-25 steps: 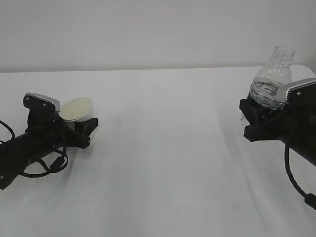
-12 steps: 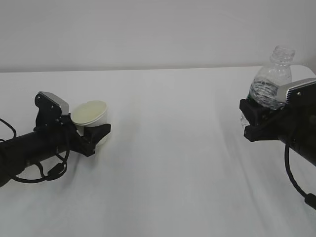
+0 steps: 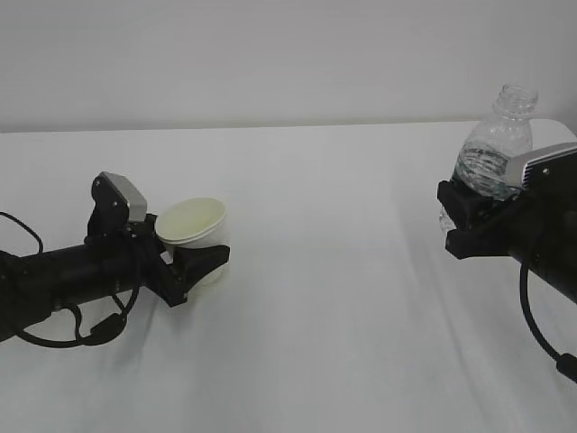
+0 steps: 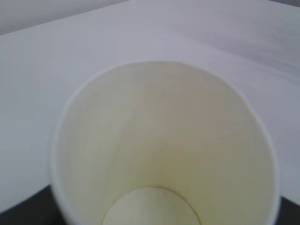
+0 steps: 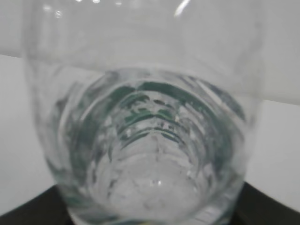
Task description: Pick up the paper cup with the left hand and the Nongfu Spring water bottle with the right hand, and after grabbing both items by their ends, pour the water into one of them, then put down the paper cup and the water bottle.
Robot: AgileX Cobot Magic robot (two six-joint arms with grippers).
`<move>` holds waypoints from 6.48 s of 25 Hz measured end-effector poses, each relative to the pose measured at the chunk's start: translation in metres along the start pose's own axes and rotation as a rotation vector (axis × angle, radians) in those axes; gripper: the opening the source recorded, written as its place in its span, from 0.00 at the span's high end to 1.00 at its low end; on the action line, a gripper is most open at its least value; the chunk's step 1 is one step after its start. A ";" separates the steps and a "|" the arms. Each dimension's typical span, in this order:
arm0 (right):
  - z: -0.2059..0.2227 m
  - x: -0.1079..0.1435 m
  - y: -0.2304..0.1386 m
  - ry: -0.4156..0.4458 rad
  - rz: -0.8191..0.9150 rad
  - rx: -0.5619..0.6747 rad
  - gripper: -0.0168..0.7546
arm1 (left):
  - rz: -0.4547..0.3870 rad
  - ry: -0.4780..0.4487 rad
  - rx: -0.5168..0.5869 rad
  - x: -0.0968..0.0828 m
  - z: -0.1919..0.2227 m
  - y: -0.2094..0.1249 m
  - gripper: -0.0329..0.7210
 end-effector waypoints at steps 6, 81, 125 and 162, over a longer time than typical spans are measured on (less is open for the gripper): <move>0.000 0.000 0.000 0.001 -0.001 0.000 0.45 | -0.003 -0.141 0.007 -0.023 0.014 0.010 0.33; -0.037 -0.002 0.013 -0.003 0.037 0.139 0.45 | 0.049 -0.586 0.059 -0.151 0.089 0.034 0.34; -0.026 -0.009 0.016 0.058 -0.755 0.195 0.45 | 0.122 -0.668 0.131 -0.159 0.088 0.030 0.34; -0.026 -0.009 0.016 0.091 -1.072 0.189 0.45 | 0.107 -0.639 0.156 -0.175 0.105 0.029 0.34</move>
Point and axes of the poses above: a point on each arm's last joint axis where the gripper is mounted, z pointing out along that axis toward the gripper, x along the wrist's bending axis when the last joint is at zero, y = z × x, the point moved 5 cm from there along z, pointing out along that axis toward the gripper, and after that the axes turned 8 degrees about -z, right-handed, at the moved point
